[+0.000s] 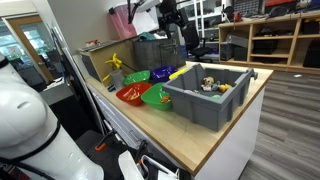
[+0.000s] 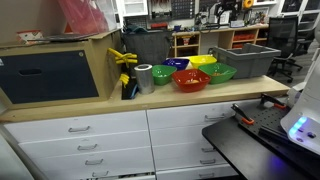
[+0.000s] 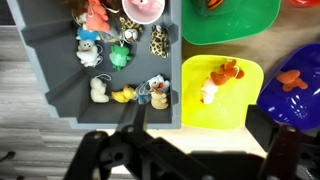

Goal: Pick up a toy in the plastic box and put it into the green bowl

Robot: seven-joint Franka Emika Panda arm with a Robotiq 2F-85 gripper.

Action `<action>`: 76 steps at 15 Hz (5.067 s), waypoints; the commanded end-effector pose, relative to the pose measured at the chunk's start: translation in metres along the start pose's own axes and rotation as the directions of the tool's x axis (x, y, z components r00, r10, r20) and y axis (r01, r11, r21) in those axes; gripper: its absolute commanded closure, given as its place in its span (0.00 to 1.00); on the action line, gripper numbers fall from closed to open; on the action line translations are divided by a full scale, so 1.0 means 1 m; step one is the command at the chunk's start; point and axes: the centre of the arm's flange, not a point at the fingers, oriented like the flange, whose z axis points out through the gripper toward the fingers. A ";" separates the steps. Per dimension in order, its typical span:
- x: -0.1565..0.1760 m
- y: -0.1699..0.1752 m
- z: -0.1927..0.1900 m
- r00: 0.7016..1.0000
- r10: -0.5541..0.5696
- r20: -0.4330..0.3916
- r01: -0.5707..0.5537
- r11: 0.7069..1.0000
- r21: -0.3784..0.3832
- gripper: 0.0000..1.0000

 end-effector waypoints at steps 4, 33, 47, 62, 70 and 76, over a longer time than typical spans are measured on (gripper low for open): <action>0.064 0.035 0.015 0.986 0.165 0.007 -0.165 0.986 0.021 0.00; 0.091 0.119 0.169 0.956 0.267 0.122 -0.255 0.961 -0.111 0.00; 0.083 0.115 0.236 0.922 0.375 0.096 -0.376 0.927 -0.007 0.00; 0.077 0.086 0.276 0.897 0.442 0.014 -0.441 0.893 0.094 0.00; 0.060 0.094 0.302 0.831 0.551 0.082 -0.557 0.827 0.081 0.31; 0.068 0.097 0.283 0.847 0.529 0.050 -0.532 0.841 0.101 0.76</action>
